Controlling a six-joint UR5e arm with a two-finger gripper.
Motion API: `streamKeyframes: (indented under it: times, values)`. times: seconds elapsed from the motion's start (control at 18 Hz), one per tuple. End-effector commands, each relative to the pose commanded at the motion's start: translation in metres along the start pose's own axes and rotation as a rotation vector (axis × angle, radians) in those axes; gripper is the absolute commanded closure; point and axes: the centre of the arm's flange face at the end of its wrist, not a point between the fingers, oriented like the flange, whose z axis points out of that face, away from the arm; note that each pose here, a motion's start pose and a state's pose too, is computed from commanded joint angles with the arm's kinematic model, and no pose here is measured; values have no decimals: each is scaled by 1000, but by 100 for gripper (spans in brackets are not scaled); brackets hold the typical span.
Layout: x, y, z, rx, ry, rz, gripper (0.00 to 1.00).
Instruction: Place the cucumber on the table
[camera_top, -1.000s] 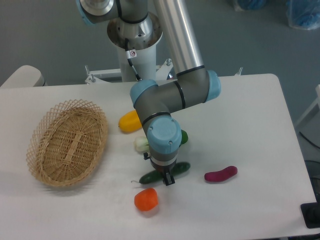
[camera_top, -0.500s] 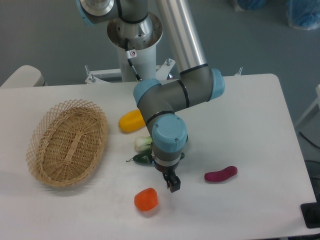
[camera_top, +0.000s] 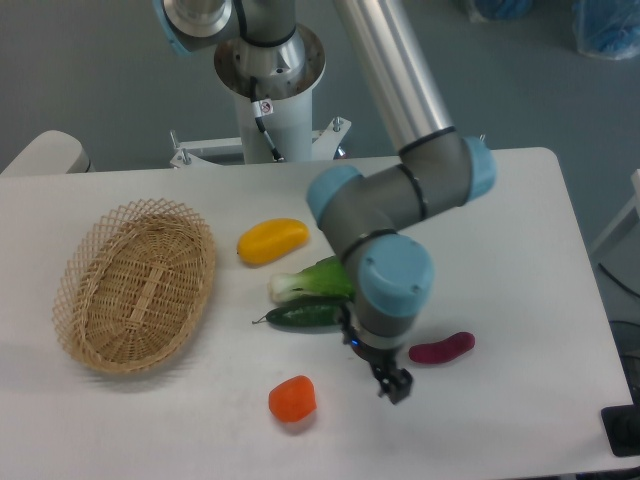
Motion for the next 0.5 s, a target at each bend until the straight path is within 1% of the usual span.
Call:
streamKeyframes:
  times: [0.28, 0.5]
  values:
    - [-32, 23, -2, 14, -25, -32, 0]
    - [-52, 21, -3, 14, -39, -33, 0]
